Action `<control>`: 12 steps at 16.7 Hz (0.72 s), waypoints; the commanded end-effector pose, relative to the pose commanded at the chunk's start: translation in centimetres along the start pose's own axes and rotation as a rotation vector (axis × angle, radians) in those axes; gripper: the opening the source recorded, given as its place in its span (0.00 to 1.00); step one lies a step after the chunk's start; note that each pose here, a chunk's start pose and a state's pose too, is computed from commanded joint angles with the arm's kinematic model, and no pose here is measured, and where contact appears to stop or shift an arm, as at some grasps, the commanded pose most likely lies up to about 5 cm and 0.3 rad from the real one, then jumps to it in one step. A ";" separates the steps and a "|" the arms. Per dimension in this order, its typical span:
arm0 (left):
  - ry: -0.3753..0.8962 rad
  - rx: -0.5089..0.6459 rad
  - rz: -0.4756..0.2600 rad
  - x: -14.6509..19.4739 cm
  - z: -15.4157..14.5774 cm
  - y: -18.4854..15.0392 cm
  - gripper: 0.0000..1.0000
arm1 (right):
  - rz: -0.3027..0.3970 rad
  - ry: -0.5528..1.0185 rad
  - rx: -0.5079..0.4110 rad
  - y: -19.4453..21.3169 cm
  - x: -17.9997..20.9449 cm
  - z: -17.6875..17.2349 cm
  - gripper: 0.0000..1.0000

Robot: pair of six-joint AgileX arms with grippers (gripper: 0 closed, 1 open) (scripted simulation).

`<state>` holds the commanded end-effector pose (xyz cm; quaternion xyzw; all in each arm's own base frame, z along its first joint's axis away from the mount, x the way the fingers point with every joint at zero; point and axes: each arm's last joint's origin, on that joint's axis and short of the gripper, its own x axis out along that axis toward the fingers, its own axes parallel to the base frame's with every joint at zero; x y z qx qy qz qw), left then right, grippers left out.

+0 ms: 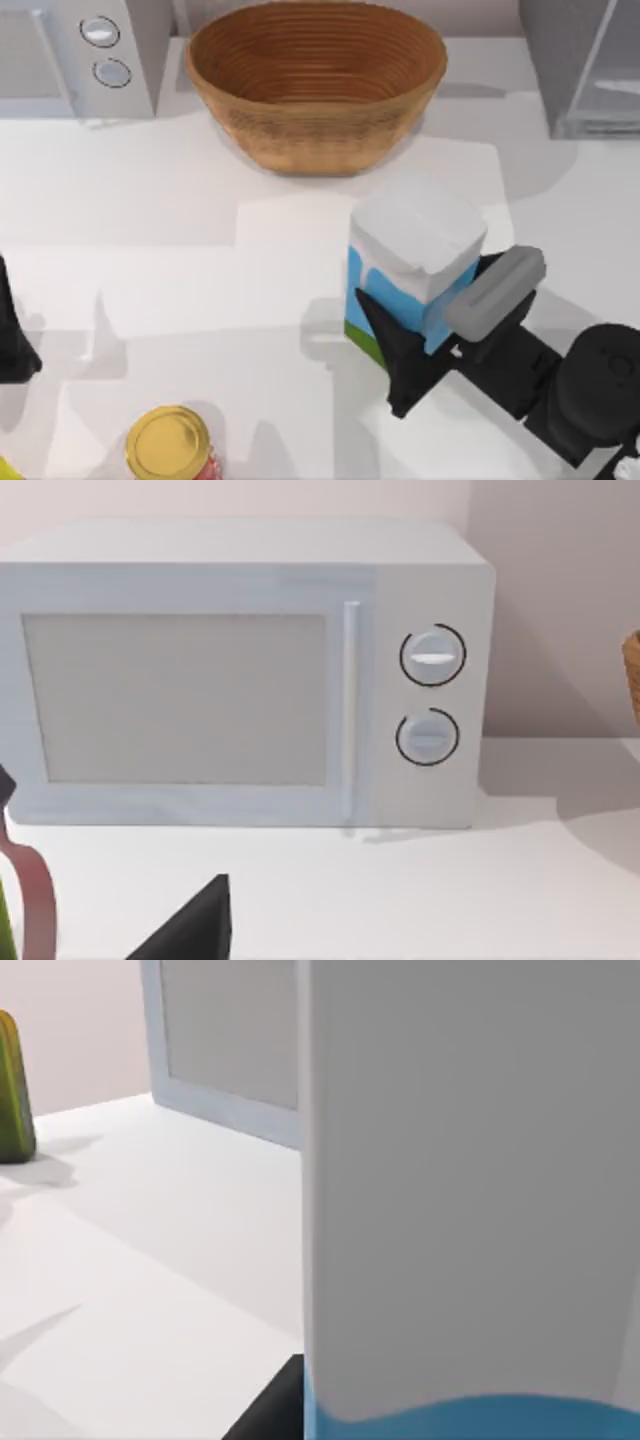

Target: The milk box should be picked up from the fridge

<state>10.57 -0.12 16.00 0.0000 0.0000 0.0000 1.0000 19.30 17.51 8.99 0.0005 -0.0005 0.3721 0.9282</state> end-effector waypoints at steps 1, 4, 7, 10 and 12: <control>0.000 0.000 0.000 0.0 0.0 0.0 1.00 | 0.000 0.000 0.000 0.0 0.0 0.0 0.60; 0.000 0.000 0.000 0.0 0.0 0.0 1.00 | 0.000 0.000 0.000 0.0 0.0 0.0 0.83; 0.000 0.000 0.000 0.0 0.0 0.0 1.00 | 0.000 0.000 0.000 0.0 0.0 0.0 1.00; 0.000 0.000 0.000 0.0 0.0 0.0 1.00 | 0.000 0.000 0.000 0.0 0.0 0.0 1.00; 0.000 0.000 0.000 0.0 0.0 0.0 1.00 | 0.000 0.000 0.000 0.0 0.0 0.0 1.00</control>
